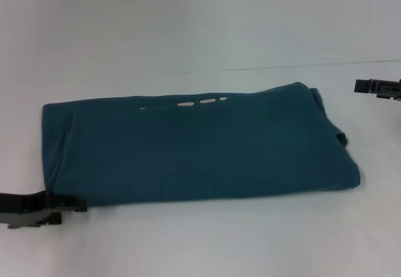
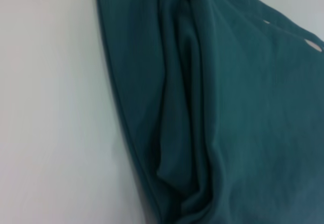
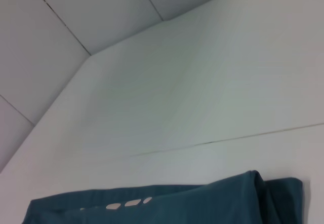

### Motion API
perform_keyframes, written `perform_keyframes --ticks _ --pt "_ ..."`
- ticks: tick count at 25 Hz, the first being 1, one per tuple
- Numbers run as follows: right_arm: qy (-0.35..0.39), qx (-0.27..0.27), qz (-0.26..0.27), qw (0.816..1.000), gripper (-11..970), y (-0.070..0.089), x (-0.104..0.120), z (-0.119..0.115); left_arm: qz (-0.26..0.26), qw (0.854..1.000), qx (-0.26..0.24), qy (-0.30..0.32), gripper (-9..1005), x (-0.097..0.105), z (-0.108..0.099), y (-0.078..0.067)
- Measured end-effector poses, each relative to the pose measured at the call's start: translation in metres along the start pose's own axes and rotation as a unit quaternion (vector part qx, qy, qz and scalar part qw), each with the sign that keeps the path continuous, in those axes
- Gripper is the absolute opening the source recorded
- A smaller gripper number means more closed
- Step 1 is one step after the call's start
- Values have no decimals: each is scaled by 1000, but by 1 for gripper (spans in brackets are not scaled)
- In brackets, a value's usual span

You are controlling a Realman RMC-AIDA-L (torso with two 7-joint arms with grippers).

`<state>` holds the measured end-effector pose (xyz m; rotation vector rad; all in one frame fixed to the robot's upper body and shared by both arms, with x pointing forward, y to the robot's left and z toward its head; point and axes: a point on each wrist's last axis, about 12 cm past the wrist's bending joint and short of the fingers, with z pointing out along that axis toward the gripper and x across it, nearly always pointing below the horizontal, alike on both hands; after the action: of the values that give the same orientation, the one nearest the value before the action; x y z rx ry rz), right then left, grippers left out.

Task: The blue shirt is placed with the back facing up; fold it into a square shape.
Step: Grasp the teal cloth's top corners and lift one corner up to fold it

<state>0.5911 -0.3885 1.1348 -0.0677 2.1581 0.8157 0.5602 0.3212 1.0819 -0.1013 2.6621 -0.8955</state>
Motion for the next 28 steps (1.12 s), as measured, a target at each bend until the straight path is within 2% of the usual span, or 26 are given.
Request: perform_keyframes --ticks 13,28 --pt "-12 -3 5 1000 923 -1 -2 -5 10 1000 -4 -3 720 -10 2 -5" --pt "-13 -3 7 1000 922 -2 -2 -6 13 1000 -6 2 700 -11 3 -6"
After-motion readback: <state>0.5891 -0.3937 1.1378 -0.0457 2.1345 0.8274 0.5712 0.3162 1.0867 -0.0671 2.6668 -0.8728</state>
